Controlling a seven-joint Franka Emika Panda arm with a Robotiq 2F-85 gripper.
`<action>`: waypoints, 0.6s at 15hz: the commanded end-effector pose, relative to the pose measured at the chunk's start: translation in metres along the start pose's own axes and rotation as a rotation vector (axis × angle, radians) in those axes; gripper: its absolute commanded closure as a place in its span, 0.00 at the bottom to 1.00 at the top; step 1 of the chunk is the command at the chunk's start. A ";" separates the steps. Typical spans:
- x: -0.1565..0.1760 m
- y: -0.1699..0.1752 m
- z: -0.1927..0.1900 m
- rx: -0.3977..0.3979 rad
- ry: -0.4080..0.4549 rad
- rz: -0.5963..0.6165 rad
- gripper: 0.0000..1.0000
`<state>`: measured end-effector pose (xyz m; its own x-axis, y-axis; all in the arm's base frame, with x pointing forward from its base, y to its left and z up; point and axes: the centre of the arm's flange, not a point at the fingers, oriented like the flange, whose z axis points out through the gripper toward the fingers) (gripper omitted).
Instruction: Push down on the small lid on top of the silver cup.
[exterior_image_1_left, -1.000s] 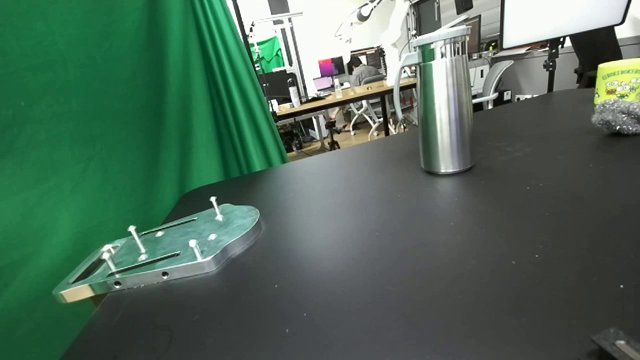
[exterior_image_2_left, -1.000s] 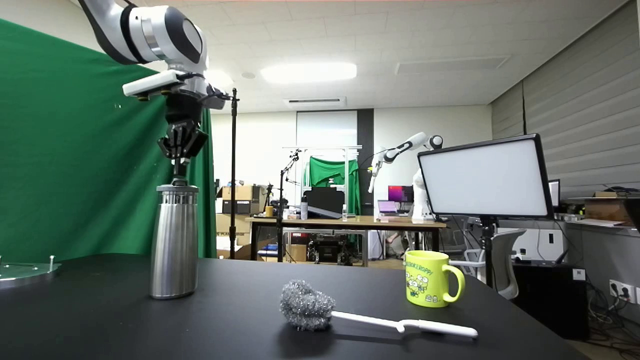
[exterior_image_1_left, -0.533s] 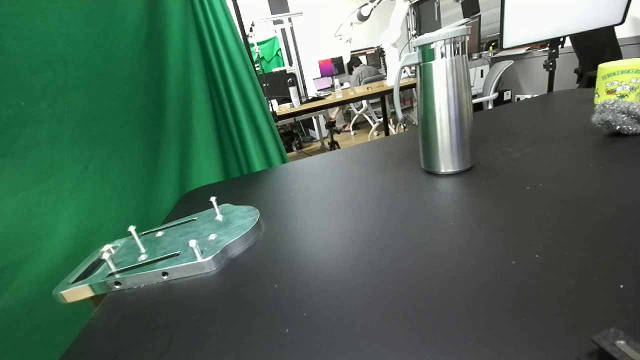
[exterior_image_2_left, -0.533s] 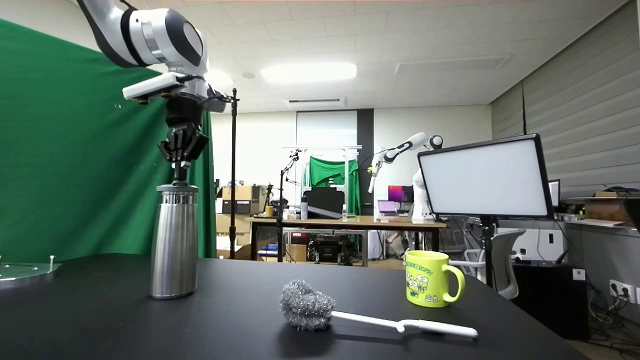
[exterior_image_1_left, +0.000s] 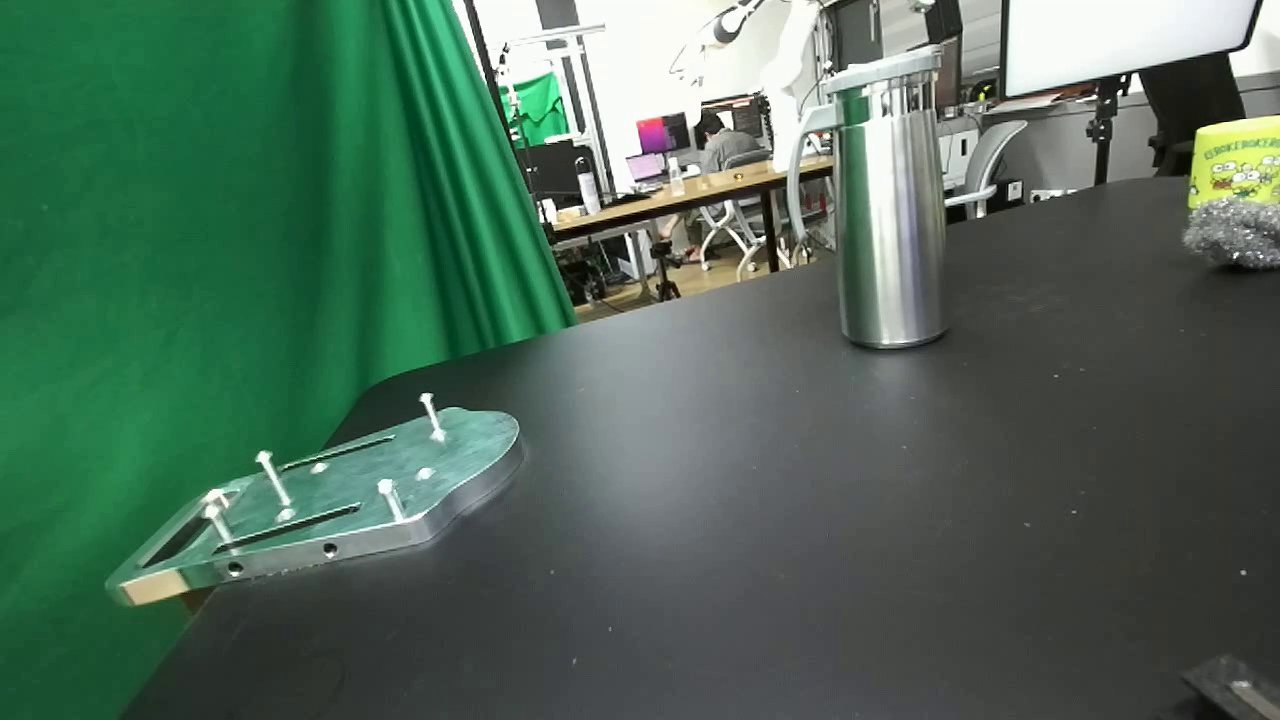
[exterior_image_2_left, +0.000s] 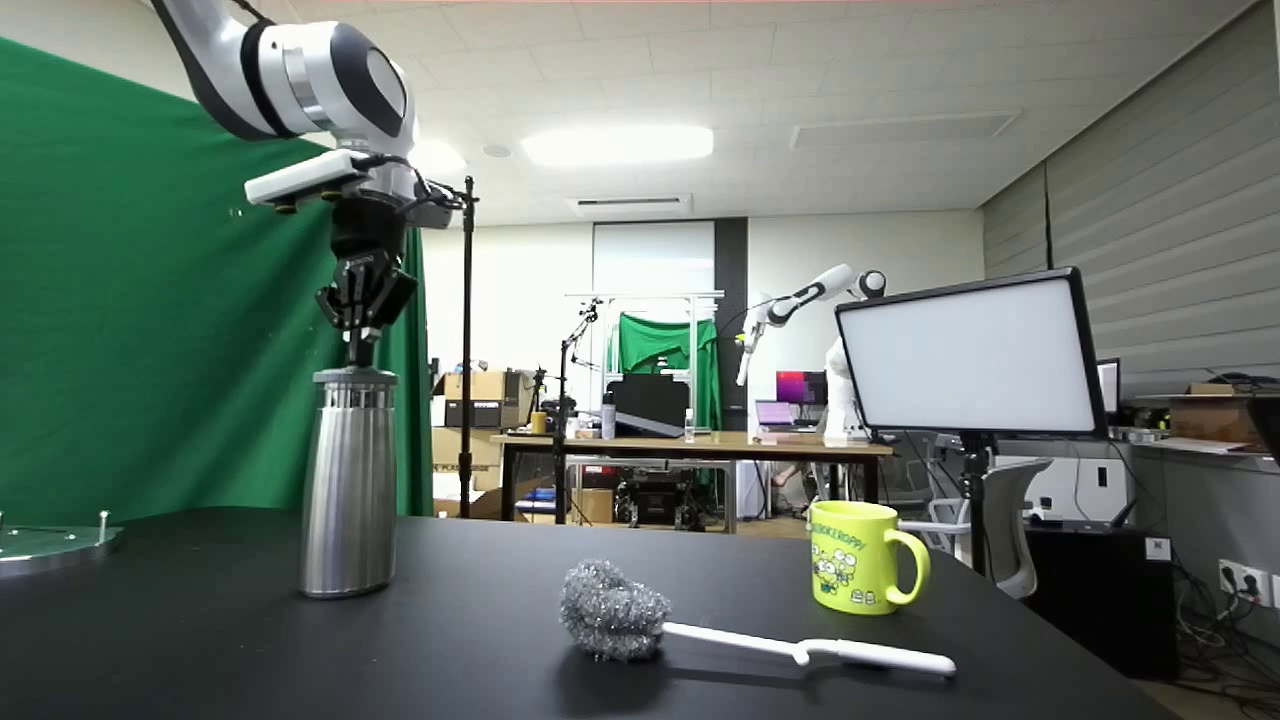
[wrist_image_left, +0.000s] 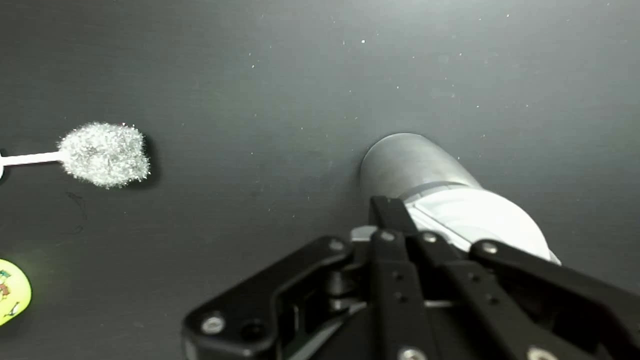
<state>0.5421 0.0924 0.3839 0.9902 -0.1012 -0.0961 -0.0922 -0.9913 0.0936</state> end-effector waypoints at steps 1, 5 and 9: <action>0.000 0.000 0.010 -0.007 0.003 0.037 1.00; 0.003 0.000 0.014 -0.007 0.000 0.042 1.00; 0.004 0.002 0.004 0.000 0.011 0.047 1.00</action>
<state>0.5426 0.0905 0.3836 0.9896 -0.1088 -0.0942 -0.1000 -0.9906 0.0933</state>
